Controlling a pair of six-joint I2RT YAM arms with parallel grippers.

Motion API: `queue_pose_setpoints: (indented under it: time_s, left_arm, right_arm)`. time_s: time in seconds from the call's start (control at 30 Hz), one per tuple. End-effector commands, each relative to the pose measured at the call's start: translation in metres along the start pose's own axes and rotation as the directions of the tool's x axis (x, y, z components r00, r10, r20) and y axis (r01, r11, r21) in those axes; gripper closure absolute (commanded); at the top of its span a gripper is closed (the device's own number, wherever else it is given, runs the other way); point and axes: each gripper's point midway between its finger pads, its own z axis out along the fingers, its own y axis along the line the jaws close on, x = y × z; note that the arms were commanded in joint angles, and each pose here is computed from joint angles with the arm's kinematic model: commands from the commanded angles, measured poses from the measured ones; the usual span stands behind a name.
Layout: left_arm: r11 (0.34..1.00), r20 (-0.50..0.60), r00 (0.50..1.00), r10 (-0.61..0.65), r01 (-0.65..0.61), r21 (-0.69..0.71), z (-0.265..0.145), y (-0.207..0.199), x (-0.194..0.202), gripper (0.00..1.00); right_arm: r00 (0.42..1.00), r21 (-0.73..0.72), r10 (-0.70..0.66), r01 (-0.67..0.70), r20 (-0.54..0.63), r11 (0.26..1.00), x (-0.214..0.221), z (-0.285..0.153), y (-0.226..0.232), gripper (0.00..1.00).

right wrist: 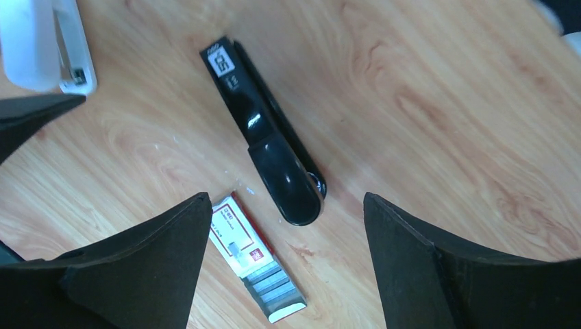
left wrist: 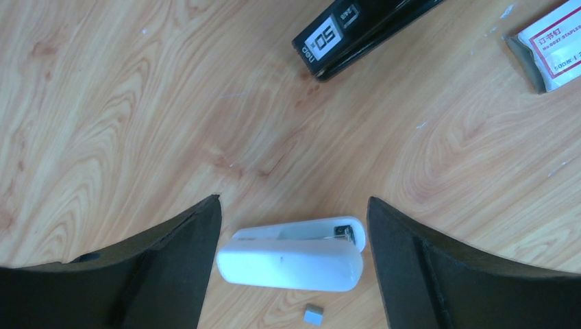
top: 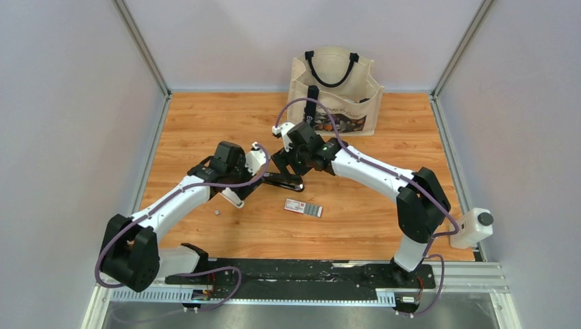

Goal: Unload the staples from the stapler

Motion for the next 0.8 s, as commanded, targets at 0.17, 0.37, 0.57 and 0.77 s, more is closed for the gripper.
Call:
queue_pose_setpoints:
  time_s: [0.17,0.37,0.57,0.77]
  left_arm:
    - [0.997,-0.041,0.996,0.078,-0.079,-0.025,0.021,0.004,0.01,0.19]
    - [0.994,-0.073,0.992,0.108,-0.109,-0.009,0.021,-0.004,0.028,0.21]
    - [0.994,-0.085,0.991,0.104,-0.107,-0.023,0.018,-0.008,0.042,0.21]
    - [0.996,-0.084,0.993,0.077,-0.081,-0.038,0.018,-0.008,0.044,0.21]
  right_arm:
    - [0.989,-0.058,-0.122,0.117,-0.083,0.991,0.015,0.018,0.006,0.15]
    - [0.982,-0.077,-0.154,0.146,-0.109,0.986,0.018,0.034,0.006,0.15]
    - [0.985,-0.074,-0.145,0.138,-0.094,0.988,0.022,0.036,0.003,0.16]
    - [0.997,-0.096,-0.068,0.063,-0.043,0.993,0.022,0.024,-0.01,0.16]
